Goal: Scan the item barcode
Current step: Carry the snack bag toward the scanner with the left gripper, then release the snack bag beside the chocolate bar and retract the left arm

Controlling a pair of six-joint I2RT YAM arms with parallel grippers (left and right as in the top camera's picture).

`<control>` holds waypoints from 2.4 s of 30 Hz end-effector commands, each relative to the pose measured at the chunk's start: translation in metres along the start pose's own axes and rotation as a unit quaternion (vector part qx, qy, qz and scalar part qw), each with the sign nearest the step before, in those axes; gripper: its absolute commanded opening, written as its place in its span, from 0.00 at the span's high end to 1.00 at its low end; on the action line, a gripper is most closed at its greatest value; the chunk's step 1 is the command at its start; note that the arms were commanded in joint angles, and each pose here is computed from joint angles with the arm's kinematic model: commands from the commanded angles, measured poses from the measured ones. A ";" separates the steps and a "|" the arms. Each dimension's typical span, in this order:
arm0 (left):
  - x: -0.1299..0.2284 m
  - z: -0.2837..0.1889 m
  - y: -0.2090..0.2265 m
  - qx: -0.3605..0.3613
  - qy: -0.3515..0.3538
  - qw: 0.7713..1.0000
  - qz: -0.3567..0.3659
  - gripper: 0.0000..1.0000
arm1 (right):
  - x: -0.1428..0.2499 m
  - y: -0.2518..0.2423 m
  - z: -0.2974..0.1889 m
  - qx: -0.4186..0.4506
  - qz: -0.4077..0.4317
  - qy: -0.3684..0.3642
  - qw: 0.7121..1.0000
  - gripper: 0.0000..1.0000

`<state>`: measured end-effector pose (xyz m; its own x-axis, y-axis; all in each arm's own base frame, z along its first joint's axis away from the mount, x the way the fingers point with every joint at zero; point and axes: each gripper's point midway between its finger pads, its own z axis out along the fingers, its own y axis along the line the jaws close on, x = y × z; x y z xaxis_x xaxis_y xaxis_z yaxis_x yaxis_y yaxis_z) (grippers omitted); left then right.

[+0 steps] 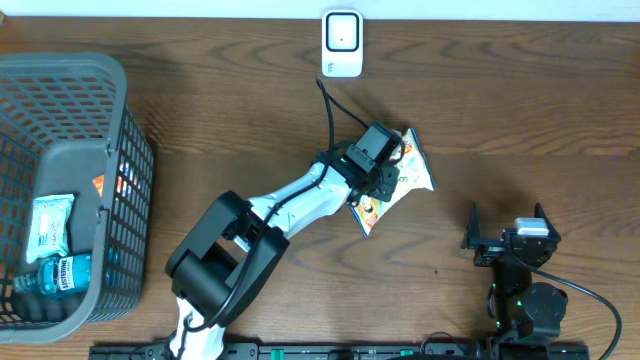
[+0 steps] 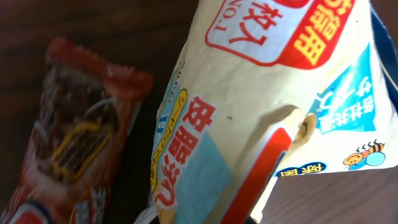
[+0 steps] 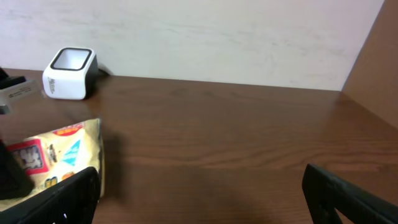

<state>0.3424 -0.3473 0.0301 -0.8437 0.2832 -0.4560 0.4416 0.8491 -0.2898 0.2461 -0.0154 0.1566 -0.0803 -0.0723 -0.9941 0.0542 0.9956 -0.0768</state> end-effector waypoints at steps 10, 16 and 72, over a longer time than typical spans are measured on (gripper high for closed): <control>0.047 0.052 0.029 -0.040 0.061 0.997 -0.027 0.73 | 0.000 0.002 0.000 -0.003 -0.005 0.000 1.000 0.01; 0.018 0.022 0.014 -0.026 0.021 0.999 -0.024 0.16 | 0.000 0.002 0.000 -0.003 -0.005 0.000 1.000 0.01; -0.009 -0.513 0.224 -0.341 -0.459 0.770 -0.284 0.02 | 0.000 0.002 0.000 -0.003 -0.005 0.000 1.000 0.01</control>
<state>0.2995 0.0529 0.3867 -0.1918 -0.3766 -0.9063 -0.4038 0.8720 -0.2769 0.2461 -0.0154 0.1566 -0.0803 -0.0723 -0.9941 0.0542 0.9956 -0.0768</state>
